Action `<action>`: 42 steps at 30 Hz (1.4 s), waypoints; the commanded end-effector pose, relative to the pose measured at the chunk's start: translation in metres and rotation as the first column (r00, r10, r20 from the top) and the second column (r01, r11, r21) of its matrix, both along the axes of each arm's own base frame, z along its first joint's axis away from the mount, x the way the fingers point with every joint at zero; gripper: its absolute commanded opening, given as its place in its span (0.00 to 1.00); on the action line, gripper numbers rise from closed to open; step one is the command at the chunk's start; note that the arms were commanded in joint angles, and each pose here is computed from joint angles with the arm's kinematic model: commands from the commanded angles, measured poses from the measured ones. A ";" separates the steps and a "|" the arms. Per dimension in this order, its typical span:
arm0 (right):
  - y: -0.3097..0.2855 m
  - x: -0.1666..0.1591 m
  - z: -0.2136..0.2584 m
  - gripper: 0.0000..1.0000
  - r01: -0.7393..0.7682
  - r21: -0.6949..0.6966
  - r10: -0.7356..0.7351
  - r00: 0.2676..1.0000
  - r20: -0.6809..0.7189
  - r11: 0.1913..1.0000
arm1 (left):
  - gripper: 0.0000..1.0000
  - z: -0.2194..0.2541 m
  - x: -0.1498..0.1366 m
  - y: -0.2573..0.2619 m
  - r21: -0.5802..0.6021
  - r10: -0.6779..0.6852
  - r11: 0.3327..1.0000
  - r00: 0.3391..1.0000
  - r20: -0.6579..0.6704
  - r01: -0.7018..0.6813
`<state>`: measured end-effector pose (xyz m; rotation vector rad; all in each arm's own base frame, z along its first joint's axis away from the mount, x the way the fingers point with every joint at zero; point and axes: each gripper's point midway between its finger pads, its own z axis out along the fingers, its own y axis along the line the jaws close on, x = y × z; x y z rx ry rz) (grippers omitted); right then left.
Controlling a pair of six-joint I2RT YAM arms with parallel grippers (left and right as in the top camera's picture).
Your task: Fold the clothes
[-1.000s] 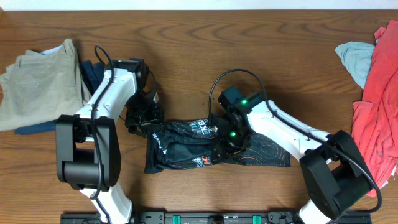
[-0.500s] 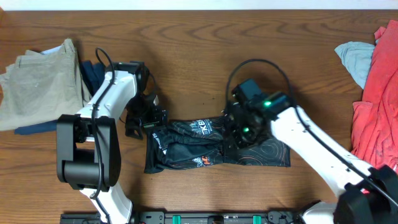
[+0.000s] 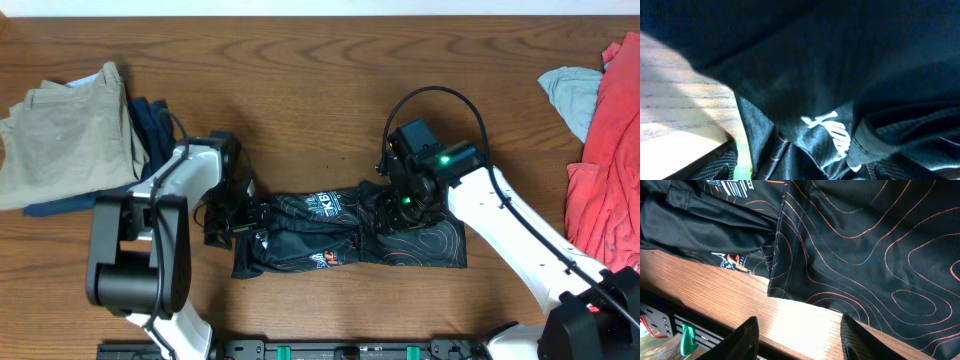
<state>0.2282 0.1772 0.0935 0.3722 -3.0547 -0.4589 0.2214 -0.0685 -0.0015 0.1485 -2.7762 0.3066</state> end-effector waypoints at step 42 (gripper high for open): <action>-0.166 0.040 -0.003 0.50 0.402 -0.259 -0.397 0.915 0.071 0.878 | 0.06 0.105 0.085 -0.010 0.056 -0.012 0.998 0.986 0.164 0.002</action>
